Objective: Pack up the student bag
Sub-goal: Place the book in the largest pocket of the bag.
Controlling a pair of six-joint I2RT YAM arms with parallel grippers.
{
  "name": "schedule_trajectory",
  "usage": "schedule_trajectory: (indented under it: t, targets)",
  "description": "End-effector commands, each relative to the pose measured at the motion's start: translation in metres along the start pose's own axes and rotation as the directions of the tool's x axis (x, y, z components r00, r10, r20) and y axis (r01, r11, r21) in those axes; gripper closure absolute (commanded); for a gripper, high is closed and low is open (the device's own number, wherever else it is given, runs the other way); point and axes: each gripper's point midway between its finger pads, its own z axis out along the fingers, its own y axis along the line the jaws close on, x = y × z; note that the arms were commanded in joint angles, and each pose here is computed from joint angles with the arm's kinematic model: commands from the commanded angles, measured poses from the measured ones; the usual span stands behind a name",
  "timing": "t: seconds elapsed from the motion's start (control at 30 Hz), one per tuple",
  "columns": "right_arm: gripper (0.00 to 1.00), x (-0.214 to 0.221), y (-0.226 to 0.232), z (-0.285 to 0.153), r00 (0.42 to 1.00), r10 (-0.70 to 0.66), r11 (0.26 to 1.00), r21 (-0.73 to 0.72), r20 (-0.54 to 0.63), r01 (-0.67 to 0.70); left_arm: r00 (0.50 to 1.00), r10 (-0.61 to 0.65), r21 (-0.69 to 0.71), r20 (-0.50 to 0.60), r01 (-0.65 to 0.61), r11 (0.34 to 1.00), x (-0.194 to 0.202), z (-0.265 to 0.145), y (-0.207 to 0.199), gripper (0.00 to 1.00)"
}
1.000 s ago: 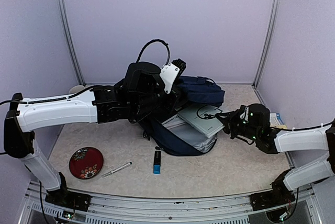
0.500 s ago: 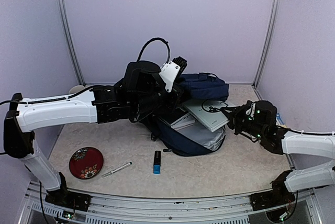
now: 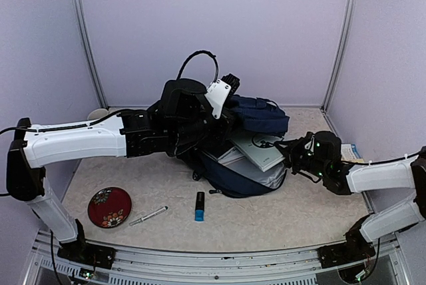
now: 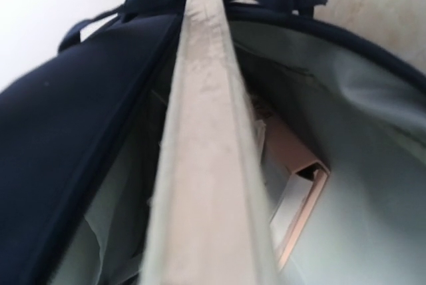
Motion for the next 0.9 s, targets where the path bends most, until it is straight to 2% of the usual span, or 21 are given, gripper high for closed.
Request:
schedule_trajectory:
  t: [0.0,0.13,0.27,0.4,0.53,0.7,0.87]
  targets:
    - [1.00,0.018,0.040,0.018,0.994,-0.050,0.989,-0.146,-0.094,0.036,0.952,-0.143,0.178,0.272,0.097,0.979,-0.093,-0.029,-0.029,1.00]
    - [1.00,0.043,0.068,0.040,0.974,-0.130,0.973,-0.211,-0.187,0.089,0.946,-0.165,0.220,0.280,0.104,0.970,-0.097,-0.033,-0.036,1.00]
    - [1.00,0.069,0.075,0.049,0.956,-0.136,0.968,-0.240,-0.260,0.073,0.938,-0.166,0.228,0.303,0.098,0.969,-0.106,-0.035,-0.033,1.00]
    - [1.00,0.085,0.068,0.049,0.935,-0.128,0.971,-0.234,-0.330,0.051,0.952,-0.157,0.134,0.264,0.125,0.983,-0.093,-0.020,0.000,1.00]
    - [1.00,0.092,0.050,0.043,0.919,-0.140,0.978,-0.199,-0.368,0.069,0.953,-0.152,0.069,0.263,0.139,0.988,-0.082,-0.023,0.025,1.00]
    - [1.00,0.093,0.044,0.055,0.918,-0.143,0.980,-0.186,-0.370,0.078,0.935,-0.209,0.203,0.285,0.154,0.967,-0.088,-0.036,0.005,1.00]
    - [1.00,0.094,0.048,0.087,0.923,-0.133,0.980,-0.187,-0.361,0.068,0.914,-0.238,0.311,0.328,0.134,0.941,-0.110,-0.059,-0.025,1.00]
